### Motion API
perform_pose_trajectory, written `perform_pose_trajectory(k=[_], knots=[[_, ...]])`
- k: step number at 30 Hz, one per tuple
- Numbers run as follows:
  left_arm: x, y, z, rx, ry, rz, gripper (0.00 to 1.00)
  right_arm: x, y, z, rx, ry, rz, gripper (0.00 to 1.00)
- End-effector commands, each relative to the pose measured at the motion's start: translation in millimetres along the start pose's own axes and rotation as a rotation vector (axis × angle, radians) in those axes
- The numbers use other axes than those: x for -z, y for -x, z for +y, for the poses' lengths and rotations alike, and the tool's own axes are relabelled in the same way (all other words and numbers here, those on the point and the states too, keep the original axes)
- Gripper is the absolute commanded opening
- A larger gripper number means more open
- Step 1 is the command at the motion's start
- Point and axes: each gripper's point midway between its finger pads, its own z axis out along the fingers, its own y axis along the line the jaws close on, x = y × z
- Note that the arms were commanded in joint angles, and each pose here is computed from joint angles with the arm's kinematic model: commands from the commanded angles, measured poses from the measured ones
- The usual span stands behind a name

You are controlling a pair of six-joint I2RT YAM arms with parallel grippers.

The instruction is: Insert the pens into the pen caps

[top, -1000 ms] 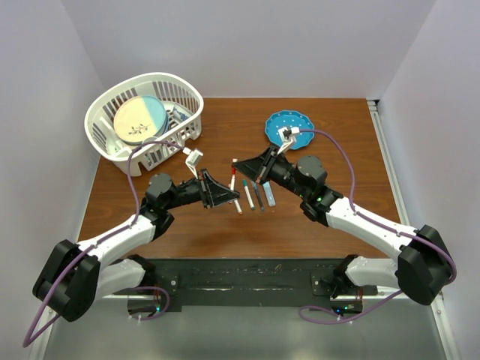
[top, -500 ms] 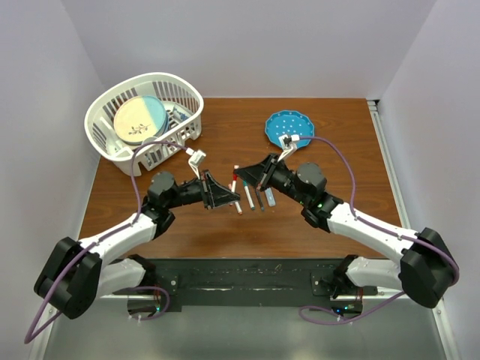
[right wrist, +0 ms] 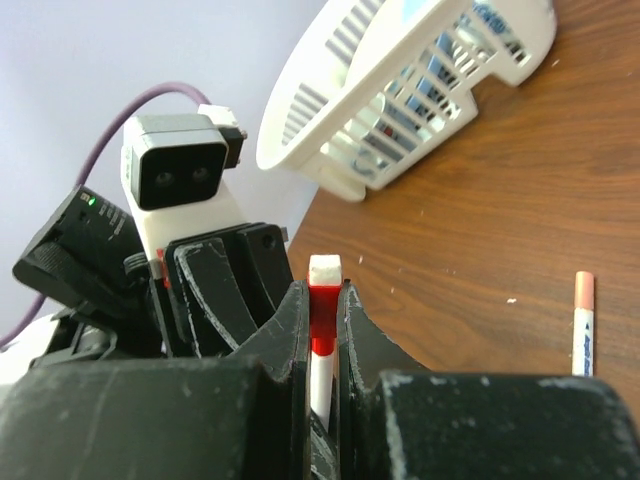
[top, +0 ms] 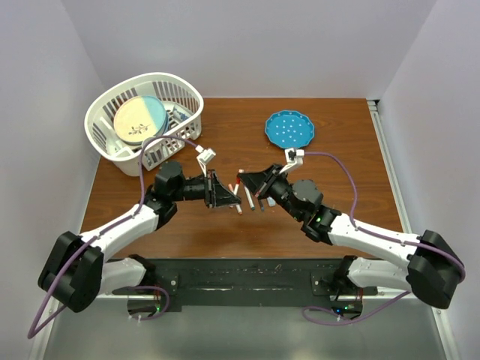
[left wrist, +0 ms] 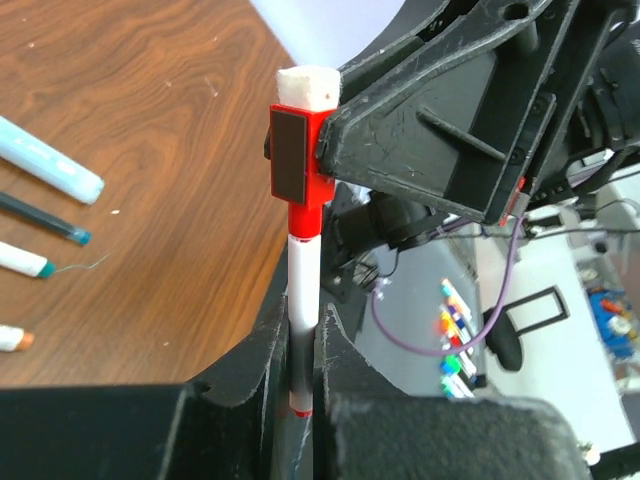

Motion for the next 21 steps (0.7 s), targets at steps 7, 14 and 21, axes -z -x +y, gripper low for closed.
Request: perform_pose_trajectory(k=[7, 14, 21], knots=[[2.5, 101.4, -18.5, -0.317, 0.1, -0.27, 0.0, 48.9, -138.9, 16.3, -0.034, 0.046, 0.446, 0.0], [11.0, 94.5, -45.7, -0.375, -0.057, -0.317, 0.0, 54.3, -140.0, 48.8, -0.033, 0.207, 0.466, 0.0], [23.0, 99.5, -33.6, -0.342, -0.029, -0.335, 0.0, 68.6, -163.1, 48.1, -0.011, 0.178, 0.577, 0.0]])
